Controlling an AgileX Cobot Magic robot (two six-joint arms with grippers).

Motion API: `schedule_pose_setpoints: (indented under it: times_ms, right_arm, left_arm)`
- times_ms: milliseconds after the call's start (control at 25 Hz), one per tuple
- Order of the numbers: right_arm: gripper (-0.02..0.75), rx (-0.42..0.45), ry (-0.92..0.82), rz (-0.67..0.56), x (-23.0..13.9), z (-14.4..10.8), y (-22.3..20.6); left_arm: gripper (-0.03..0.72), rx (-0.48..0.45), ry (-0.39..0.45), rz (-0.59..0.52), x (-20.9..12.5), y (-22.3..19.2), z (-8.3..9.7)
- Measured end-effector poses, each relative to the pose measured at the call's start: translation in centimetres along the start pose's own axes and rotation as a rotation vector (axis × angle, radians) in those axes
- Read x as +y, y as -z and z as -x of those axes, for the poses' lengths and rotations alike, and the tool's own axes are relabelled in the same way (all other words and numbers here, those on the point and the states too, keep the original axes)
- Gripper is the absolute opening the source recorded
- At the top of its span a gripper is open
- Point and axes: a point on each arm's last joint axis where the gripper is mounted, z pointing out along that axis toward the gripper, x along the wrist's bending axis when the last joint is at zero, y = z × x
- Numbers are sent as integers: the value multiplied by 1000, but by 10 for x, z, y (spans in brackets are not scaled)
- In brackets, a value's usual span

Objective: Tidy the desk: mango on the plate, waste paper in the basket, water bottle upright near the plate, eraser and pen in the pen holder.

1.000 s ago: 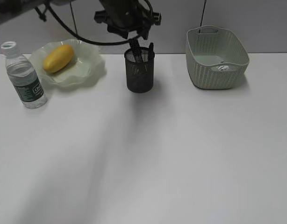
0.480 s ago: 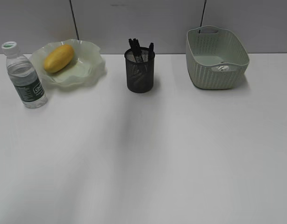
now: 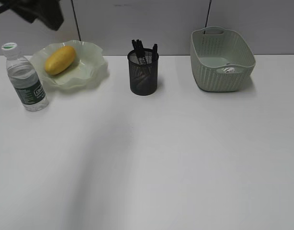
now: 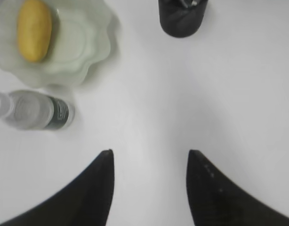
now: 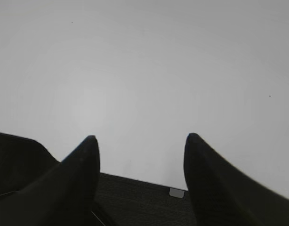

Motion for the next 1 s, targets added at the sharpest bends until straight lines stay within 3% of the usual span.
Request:
schedule_pose_setpoints:
  times_ms: [280,520,800,1000]
  right_arm:
    - [459,0,0,0,0,0,0]
    - [464,0,1,0,0,0,0]
    - [515,3,-1,0,0,0,0]
    - [520,3,-1,0,0,0,0]
  left_arm:
    - [382,-13,5,87,-100,50,-15]
    - [382,-33,30,253,-188,88,-28]
    - [491,-96,69,443,-279,93,-32]
    - [515,-108,82,545,-318,83,-34]
